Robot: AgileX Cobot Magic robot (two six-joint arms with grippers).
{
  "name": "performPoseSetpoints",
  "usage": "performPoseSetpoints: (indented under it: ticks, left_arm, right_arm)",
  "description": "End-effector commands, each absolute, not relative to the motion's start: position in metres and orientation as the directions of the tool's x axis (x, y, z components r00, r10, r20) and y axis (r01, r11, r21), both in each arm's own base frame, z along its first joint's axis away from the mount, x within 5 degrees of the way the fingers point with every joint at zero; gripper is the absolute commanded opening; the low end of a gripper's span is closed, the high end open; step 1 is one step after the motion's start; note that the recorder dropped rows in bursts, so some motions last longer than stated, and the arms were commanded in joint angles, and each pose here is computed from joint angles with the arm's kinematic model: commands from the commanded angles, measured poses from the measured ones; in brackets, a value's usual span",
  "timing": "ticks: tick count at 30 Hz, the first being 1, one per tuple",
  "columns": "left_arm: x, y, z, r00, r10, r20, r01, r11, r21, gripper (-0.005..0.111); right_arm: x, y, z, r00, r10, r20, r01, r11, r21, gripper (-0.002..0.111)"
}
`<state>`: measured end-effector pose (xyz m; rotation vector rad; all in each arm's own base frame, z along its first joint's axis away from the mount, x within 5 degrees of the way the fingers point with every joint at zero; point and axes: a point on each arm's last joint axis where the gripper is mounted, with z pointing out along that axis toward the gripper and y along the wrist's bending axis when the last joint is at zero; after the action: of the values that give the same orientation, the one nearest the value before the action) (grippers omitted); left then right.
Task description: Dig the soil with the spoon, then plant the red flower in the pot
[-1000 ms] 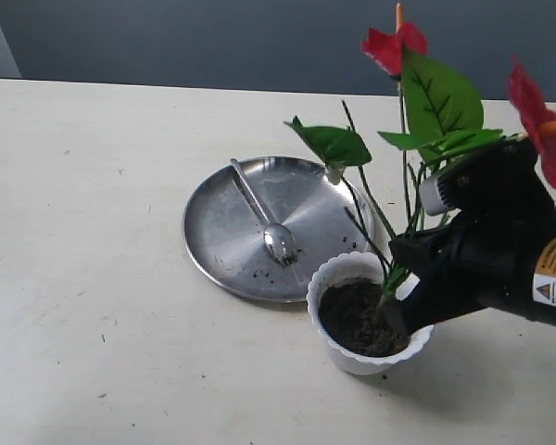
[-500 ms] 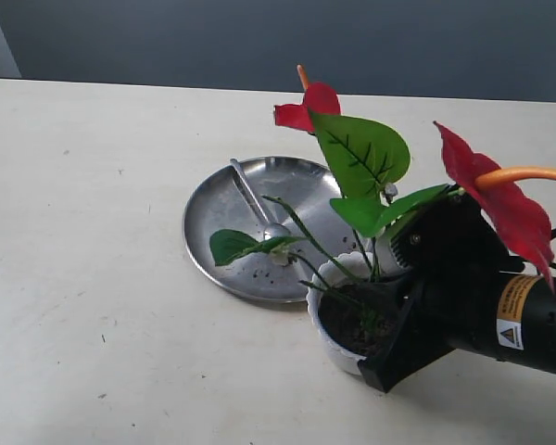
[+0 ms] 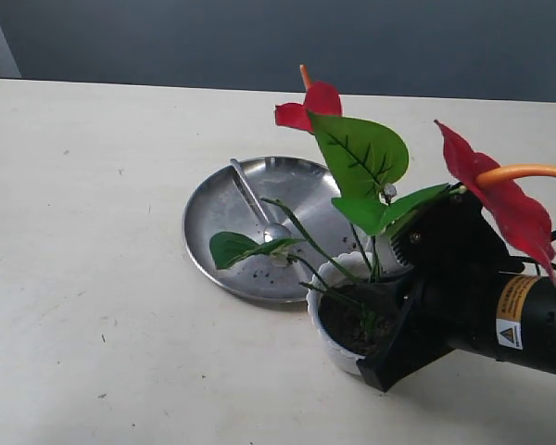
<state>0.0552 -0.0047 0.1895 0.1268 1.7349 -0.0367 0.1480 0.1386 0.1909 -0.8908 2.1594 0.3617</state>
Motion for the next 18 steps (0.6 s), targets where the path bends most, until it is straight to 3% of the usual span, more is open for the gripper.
performPoseSetpoints:
  ticks: [1, 7, 18]
  left_arm:
    - [0.0552, -0.0051, 0.1915, -0.145, 0.058, -0.988, 0.11, 0.993, 0.042, 0.001]
    - [0.0552, -0.0051, 0.1915, -0.145, 0.058, -0.988, 0.11, 0.993, 0.042, 0.001]
    - [0.0552, -0.0051, 0.1915, -0.145, 0.058, -0.988, 0.11, 0.993, 0.042, 0.001]
  right_arm:
    - [0.1444, 0.1347, 0.1817, -0.527, -0.51, -0.68, -0.685, 0.729, -0.017, 0.002]
    - [0.1446, 0.1351, 0.1834, -0.537, -0.495, -0.683, -0.676, 0.737, -0.004, 0.038]
    - [0.1418, 0.1324, 0.1805, -0.596, -0.481, -0.643, -0.646, 0.763, 0.028, 0.036]
